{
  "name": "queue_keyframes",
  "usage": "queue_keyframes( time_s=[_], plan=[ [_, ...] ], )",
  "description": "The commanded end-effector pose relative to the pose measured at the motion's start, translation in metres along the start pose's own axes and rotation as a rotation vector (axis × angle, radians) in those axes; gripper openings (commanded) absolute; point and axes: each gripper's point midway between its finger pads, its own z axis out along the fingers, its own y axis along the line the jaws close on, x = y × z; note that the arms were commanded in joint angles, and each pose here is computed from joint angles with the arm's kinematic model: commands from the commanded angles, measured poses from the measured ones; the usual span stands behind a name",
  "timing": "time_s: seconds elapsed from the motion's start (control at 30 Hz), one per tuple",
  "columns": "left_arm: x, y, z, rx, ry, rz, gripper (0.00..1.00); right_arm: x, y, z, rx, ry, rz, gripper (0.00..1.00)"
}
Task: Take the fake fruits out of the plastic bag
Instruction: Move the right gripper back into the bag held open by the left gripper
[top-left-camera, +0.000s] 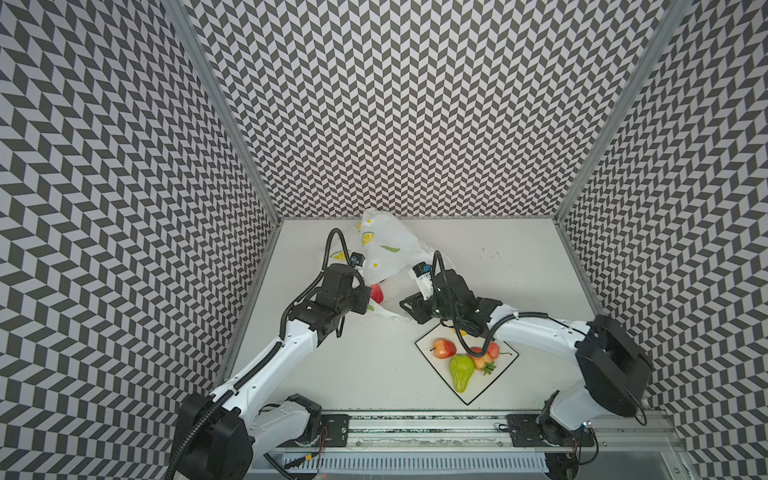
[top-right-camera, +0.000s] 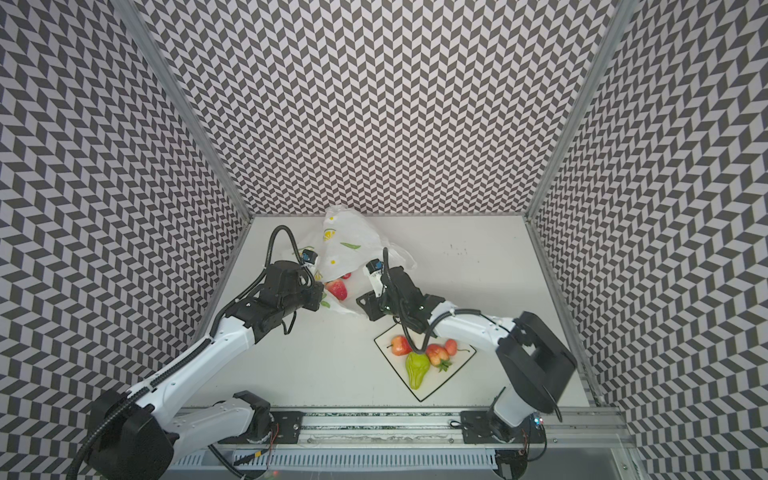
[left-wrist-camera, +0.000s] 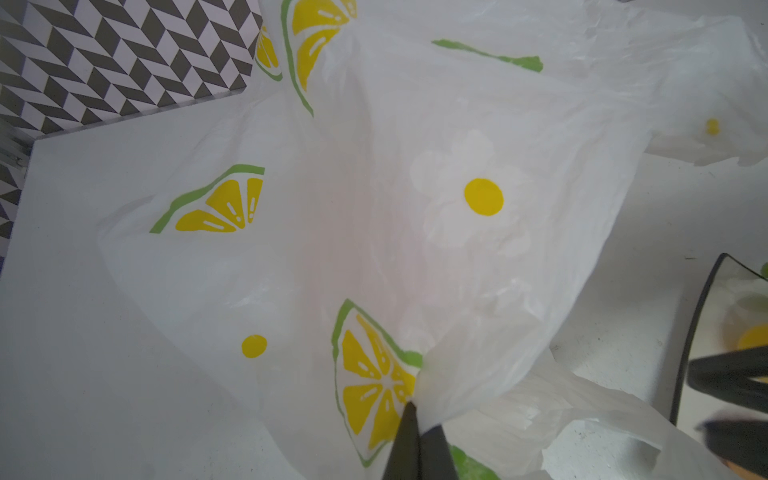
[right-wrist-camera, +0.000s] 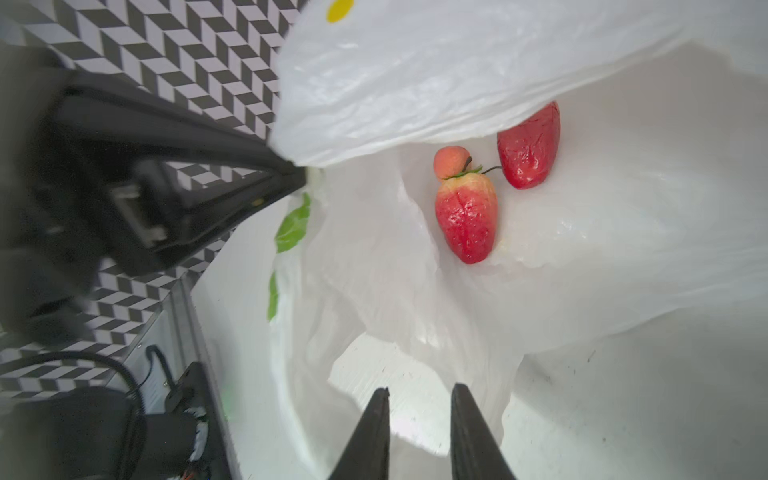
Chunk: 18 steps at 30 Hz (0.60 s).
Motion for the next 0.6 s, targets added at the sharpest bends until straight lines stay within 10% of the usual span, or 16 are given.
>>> queue_keyframes(
  time_s=[0.0,0.57],
  plan=[
    [0.000,-0.004,0.001,0.014,0.004,0.019,0.00,-0.035,0.010,0.020,-0.027,-0.129,0.013,0.31],
    [0.001,-0.012,0.006,0.037,0.015,0.047,0.00,-0.040,-0.022,0.119,0.089,-0.106,-0.054,0.65]
  ],
)
